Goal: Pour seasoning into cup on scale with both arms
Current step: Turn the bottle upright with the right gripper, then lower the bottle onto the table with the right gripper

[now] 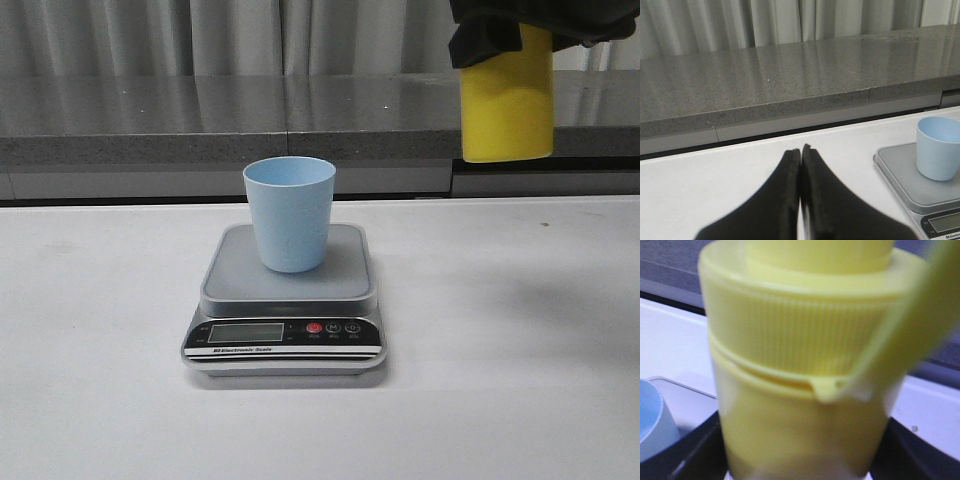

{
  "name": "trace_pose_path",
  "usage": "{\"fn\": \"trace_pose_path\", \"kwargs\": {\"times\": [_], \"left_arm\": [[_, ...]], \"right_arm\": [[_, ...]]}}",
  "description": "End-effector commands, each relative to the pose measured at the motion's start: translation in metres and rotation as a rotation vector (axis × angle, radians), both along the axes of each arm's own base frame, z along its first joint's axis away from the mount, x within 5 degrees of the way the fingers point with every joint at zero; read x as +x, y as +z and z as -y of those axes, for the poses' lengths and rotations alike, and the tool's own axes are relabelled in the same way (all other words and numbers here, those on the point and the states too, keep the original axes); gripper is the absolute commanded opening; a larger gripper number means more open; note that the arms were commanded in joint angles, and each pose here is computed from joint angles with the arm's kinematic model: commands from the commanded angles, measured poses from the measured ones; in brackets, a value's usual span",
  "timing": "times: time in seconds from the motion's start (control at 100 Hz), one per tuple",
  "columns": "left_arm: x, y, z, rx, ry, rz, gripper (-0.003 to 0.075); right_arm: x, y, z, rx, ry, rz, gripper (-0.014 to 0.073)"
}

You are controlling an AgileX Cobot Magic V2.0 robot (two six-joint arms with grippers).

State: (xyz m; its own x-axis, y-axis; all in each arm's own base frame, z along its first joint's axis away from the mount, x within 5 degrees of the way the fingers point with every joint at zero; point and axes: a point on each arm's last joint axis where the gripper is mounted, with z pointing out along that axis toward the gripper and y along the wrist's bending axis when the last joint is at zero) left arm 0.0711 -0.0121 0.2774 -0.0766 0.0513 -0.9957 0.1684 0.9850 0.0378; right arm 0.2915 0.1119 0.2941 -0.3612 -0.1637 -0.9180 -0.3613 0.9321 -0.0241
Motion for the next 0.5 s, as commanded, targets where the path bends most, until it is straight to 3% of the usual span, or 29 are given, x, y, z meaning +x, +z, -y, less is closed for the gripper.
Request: {"fn": "trace_pose_path", "kwargs": {"times": [0.0,0.19,0.49], "left_arm": [[0.000,0.017,-0.001,-0.021,0.007,0.098,-0.0020],[0.000,0.017,-0.001,-0.021,0.007,0.098,-0.0020],[0.000,0.017,-0.001,-0.021,0.007,0.098,-0.0020]], "right_arm": [[-0.003,0.024,-0.001,0.058,0.098,0.137,0.0340],[-0.004,0.005,0.010,0.144,0.128,0.229,0.0340],[-0.003,-0.044,0.008,0.135,0.187,0.350,0.0340]]}}
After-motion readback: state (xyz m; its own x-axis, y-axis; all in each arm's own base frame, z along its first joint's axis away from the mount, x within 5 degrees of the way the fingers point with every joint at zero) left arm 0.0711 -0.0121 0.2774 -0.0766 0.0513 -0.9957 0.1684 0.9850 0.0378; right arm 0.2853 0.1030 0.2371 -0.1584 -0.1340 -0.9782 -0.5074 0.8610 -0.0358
